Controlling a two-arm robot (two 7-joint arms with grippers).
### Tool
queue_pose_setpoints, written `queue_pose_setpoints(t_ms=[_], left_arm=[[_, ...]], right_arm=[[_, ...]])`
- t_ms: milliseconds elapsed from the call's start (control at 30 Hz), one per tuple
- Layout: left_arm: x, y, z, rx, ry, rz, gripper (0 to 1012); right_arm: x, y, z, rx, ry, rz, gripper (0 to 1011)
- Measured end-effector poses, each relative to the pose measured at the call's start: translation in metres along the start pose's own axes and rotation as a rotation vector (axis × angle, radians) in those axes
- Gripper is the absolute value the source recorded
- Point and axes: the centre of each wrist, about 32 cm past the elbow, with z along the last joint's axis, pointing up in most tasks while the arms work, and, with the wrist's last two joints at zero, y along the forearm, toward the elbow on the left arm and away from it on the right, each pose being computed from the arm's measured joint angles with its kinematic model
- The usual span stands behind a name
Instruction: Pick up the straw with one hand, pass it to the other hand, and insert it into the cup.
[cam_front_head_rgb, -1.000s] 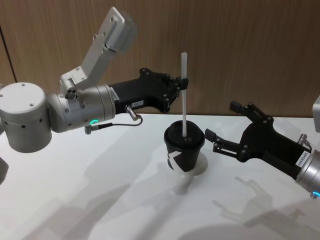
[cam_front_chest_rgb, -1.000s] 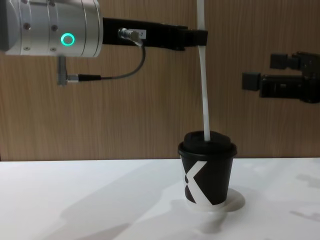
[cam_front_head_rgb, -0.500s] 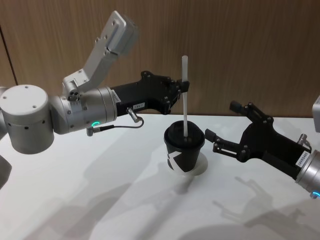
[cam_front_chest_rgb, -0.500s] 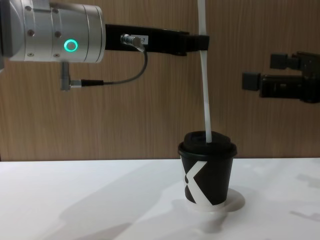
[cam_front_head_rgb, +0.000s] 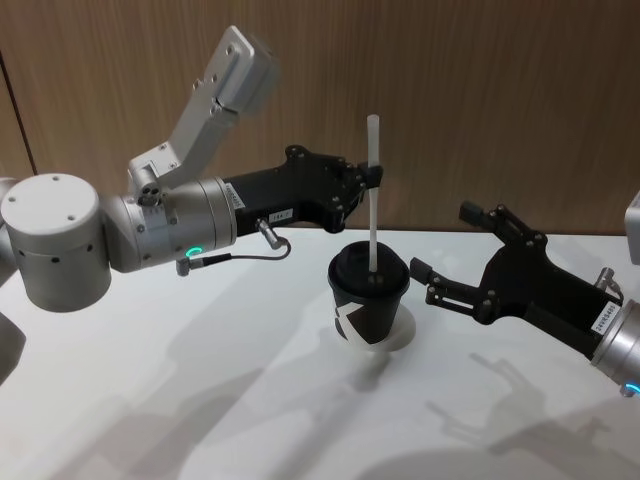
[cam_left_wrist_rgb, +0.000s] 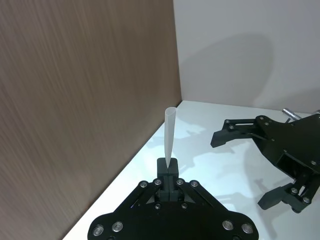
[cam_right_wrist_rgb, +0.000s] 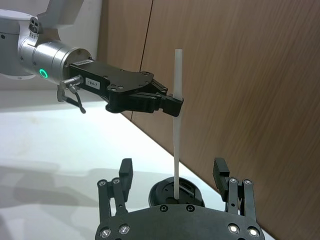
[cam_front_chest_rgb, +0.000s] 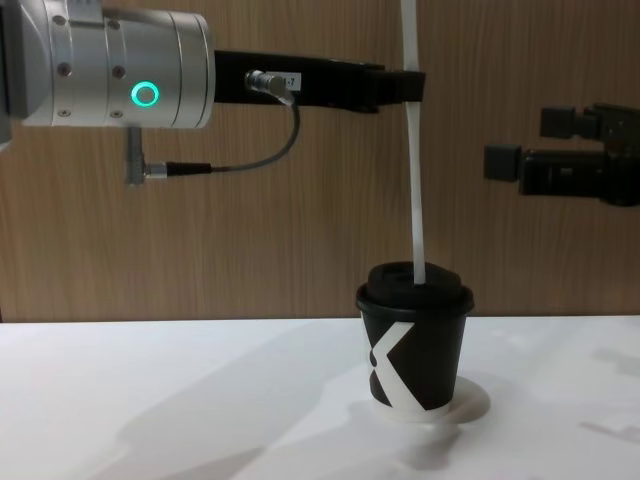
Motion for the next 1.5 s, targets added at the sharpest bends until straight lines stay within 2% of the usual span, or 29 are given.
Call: queue_pose_setpoints(t_ms=[733, 1500], left_arm=[[-0.0039, 0.0052, 0.007, -0.018, -0.021, 0.0, 0], [-0.0027, 0.0016, 0.0054, -0.008, -0.024, -0.006, 0]], right_arm=[[0.0, 0.0, 0.0, 0.0, 0.0, 0.0, 1001], [0.0, 0.0, 0.0, 0.0, 0.0, 0.0, 1001]])
